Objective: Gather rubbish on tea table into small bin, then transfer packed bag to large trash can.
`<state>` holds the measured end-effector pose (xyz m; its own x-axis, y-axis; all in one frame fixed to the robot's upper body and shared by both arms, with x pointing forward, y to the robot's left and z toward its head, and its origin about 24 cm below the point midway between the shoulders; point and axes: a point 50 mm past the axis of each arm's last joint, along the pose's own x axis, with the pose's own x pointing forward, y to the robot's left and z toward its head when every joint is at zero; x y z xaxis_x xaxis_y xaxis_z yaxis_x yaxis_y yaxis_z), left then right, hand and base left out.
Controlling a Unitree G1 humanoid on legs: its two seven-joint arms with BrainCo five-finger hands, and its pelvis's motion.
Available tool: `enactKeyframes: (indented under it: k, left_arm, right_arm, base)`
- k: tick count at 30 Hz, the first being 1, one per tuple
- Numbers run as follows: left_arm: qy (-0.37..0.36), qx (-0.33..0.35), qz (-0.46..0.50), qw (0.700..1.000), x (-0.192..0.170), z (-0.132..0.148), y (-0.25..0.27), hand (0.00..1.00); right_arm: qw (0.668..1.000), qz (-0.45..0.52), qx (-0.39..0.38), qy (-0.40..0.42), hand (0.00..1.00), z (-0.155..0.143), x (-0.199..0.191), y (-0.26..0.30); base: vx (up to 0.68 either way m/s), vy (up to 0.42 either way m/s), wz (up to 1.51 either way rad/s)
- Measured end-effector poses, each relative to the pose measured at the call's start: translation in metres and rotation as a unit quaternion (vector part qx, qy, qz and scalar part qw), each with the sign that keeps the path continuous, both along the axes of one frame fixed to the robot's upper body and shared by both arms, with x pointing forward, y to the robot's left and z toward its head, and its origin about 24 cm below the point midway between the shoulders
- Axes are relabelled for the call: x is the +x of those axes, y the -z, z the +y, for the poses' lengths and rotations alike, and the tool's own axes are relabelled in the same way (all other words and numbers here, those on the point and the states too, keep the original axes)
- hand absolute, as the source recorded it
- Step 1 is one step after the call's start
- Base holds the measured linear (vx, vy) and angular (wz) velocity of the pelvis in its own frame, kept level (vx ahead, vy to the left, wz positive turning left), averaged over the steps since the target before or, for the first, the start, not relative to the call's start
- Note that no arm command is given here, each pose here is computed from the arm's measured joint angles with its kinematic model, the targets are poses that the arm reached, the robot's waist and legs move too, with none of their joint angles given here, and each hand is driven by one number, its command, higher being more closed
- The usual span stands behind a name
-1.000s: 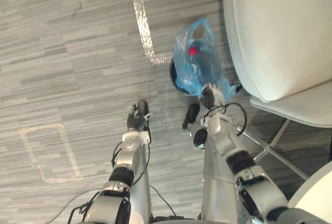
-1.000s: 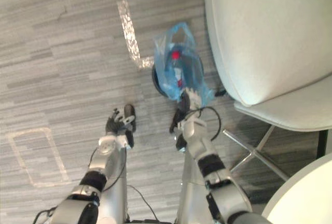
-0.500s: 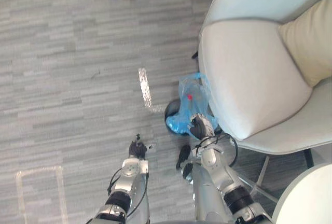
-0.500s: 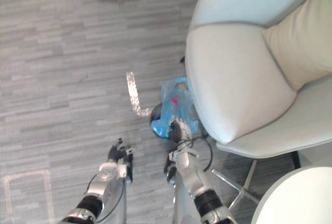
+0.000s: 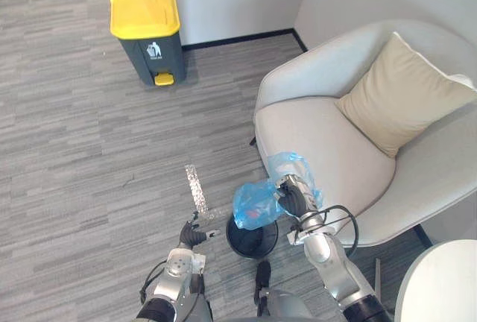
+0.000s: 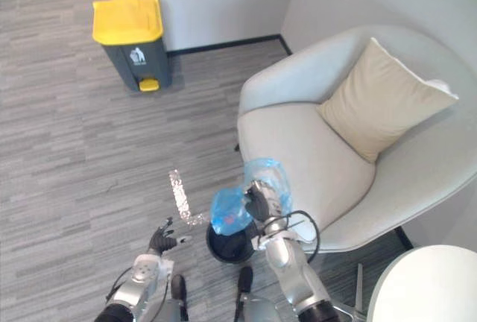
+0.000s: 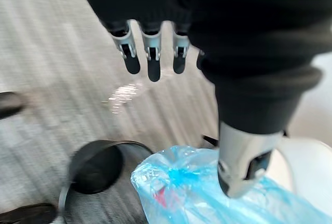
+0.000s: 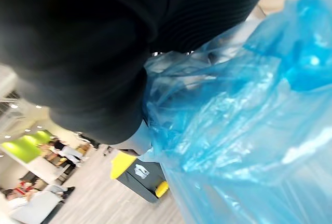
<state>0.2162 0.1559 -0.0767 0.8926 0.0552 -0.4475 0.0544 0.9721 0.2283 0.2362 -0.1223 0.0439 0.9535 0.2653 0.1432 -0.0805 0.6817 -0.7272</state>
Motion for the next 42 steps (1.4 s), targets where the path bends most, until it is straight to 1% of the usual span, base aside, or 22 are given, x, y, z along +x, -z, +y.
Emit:
enactKeyframes:
  k: [2, 4, 7, 9, 12, 16, 23, 31, 34, 40, 41, 42]
  left_arm:
    - [0.019, -0.012, -0.039, 0.999, -0.008, -0.007, -0.015, 0.00]
    - [0.054, -0.011, -0.067, 0.996, -0.014, -0.013, -0.025, 0.00]
    - [0.075, -0.004, -0.067, 0.995, -0.017, -0.018, -0.025, 0.00]
    - [0.082, 0.005, -0.090, 0.993, -0.014, -0.016, -0.035, 0.00]
    - [0.093, 0.009, -0.154, 0.984, -0.005, -0.014, -0.060, 0.00]
    - [0.107, 0.005, -0.214, 0.971, 0.009, -0.019, -0.083, 0.00]
    - [0.126, 0.004, -0.242, 0.962, 0.014, -0.025, -0.096, 0.00]
    - [0.170, 0.004, -0.265, 0.949, 0.017, -0.046, -0.105, 0.00]
    - [0.171, -0.004, -0.277, 0.946, 0.022, -0.052, -0.111, 0.00]
    - [0.199, 0.002, -0.289, 0.936, 0.025, -0.065, -0.116, 0.00]
    - [0.224, 0.018, -0.291, 0.930, 0.030, -0.073, -0.116, 0.00]
    - [0.233, 0.024, -0.291, 0.927, 0.030, -0.076, -0.115, 0.00]
  right_arm:
    - [1.000, -0.007, -0.010, -0.015, 1.00, -0.006, -0.001, -0.003]
    - [1.000, -0.006, -0.022, -0.017, 1.00, -0.015, -0.001, -0.004]
    - [0.999, -0.018, -0.029, -0.023, 1.00, -0.023, 0.002, -0.013]
    - [0.998, -0.048, -0.023, -0.045, 1.00, -0.023, 0.003, -0.030]
    - [0.992, -0.097, -0.010, -0.079, 1.00, -0.019, 0.007, -0.055]
    - [0.989, -0.111, -0.006, -0.101, 1.00, -0.020, 0.014, -0.069]
    - [0.982, -0.123, 0.001, -0.141, 1.00, -0.006, 0.020, -0.080]
    - [0.977, -0.128, 0.001, -0.173, 1.00, 0.008, 0.020, -0.084]
    - [0.974, -0.134, 0.007, -0.184, 1.00, 0.015, 0.021, -0.087]
    - [0.963, -0.147, 0.016, -0.224, 1.00, 0.037, 0.022, -0.096]
    - [0.957, -0.151, 0.021, -0.246, 1.00, 0.049, 0.022, -0.100]
    - [0.957, -0.147, 0.026, -0.250, 1.00, 0.054, 0.022, -0.098]
  base:
    - [-0.03, 0.015, -0.09]
    - [0.00, 0.004, -0.06]
    - [0.01, 0.000, -0.04]
    - [0.02, -0.005, -0.09]
    - [0.03, -0.005, -0.13]
    - [0.01, 0.000, -0.02]
    - [0.00, 0.000, -0.03]
    - [-0.01, 0.000, -0.01]
    - [0.00, 0.000, 0.00]
    - [0.00, -0.006, 0.00]
    - [-0.03, -0.035, 0.00]
    - [-0.03, -0.035, 0.00]
